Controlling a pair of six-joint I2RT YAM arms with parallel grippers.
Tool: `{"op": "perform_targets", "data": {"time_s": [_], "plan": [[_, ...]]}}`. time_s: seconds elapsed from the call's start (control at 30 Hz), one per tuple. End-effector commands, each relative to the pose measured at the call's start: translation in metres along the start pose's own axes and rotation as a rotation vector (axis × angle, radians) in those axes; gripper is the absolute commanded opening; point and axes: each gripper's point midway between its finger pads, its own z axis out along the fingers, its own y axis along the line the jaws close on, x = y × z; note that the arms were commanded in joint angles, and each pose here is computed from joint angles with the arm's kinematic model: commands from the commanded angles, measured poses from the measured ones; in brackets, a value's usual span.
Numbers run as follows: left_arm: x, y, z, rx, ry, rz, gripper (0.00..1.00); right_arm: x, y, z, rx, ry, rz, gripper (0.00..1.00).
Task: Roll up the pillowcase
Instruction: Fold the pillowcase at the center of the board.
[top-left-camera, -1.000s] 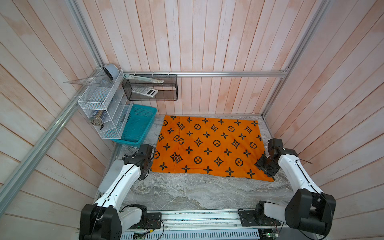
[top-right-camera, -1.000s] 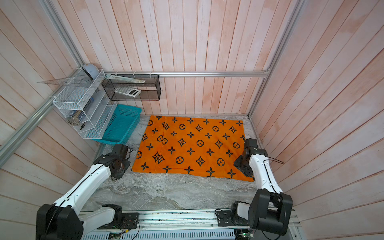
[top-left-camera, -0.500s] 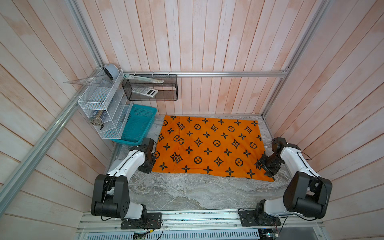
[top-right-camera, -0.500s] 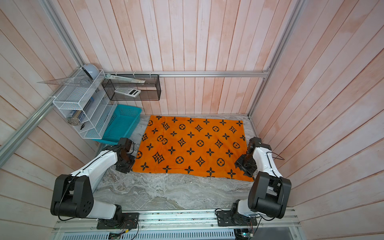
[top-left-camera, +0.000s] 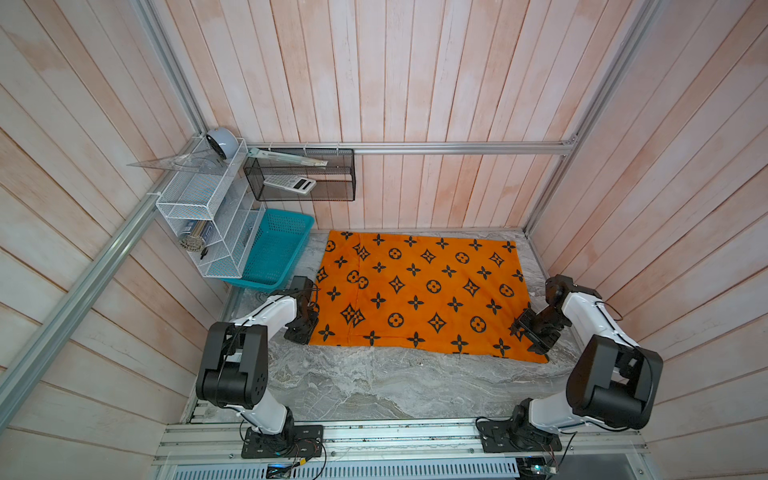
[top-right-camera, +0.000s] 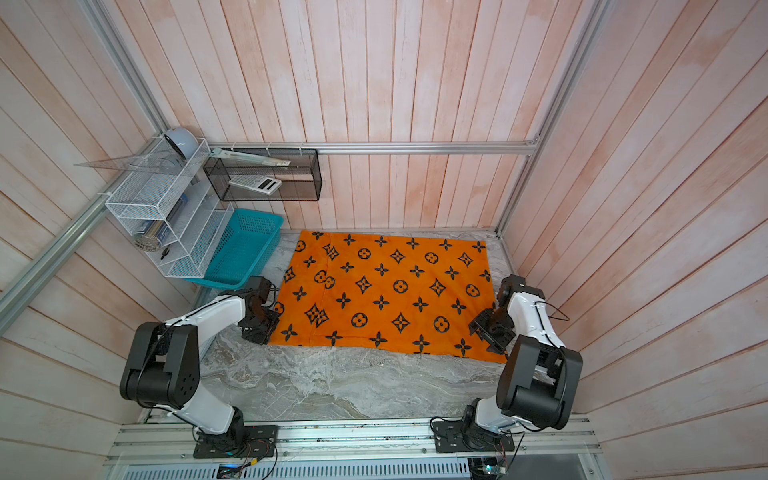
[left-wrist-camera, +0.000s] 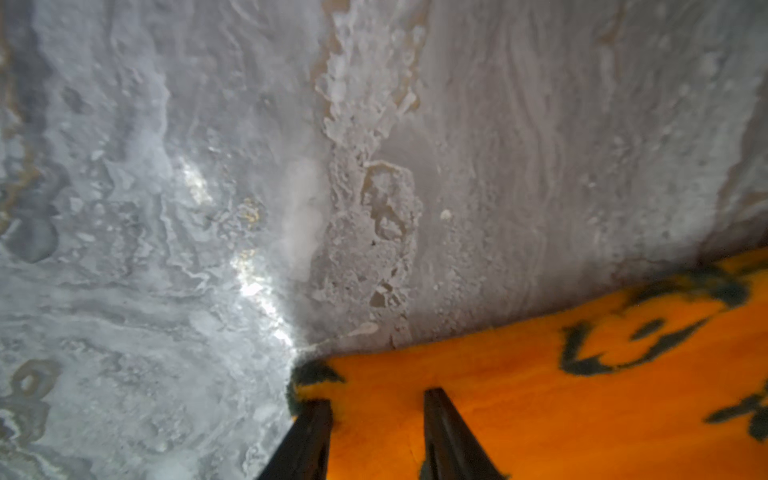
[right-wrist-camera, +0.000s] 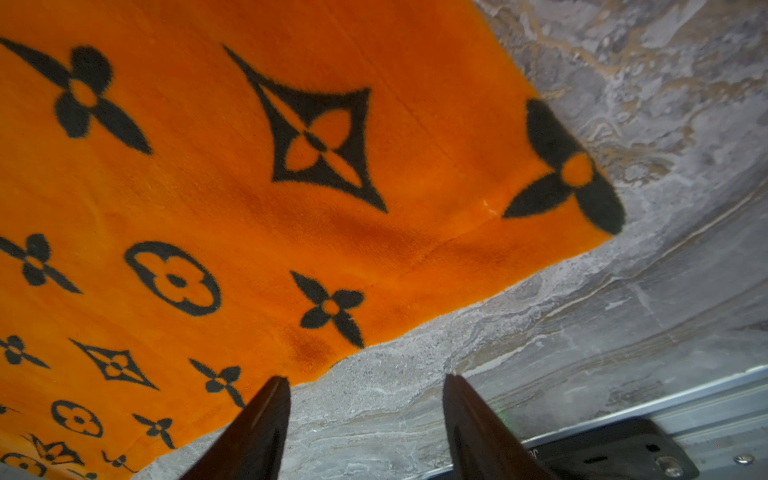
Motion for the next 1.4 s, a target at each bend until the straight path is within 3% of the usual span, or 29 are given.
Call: {"op": "perform_targets", "data": {"time_s": [0.0,0.33,0.57,0.8,0.97,1.23,1.37], "plan": [[-0.001,-0.002,-0.015,0.012,-0.013,0.020,0.44,-0.006,0.002,-0.010,-0.013,-0.012,0.010,0.65],[-0.001,0.010,-0.040,-0.017,-0.022,0.043,0.60,-0.007,0.000,-0.010,0.000,-0.004,0.020,0.69],[0.009,0.025,-0.025,-0.041,0.013,0.026,0.60,-0.010,-0.002,-0.009,0.004,0.004,0.028,0.69],[-0.004,0.001,-0.016,-0.009,-0.035,0.034,0.60,-0.015,-0.002,-0.011,0.002,-0.012,0.030,0.69],[-0.001,-0.007,-0.004,-0.041,-0.001,0.051,0.58,-0.014,-0.005,-0.012,0.006,-0.007,0.036,0.69],[0.013,0.020,0.004,-0.092,0.029,0.066,0.53,-0.012,-0.022,-0.018,0.017,-0.011,0.088,0.69],[0.020,0.033,0.009,-0.104,0.031,0.079,0.43,-0.011,-0.031,-0.016,0.038,-0.006,0.132,0.69]]}}
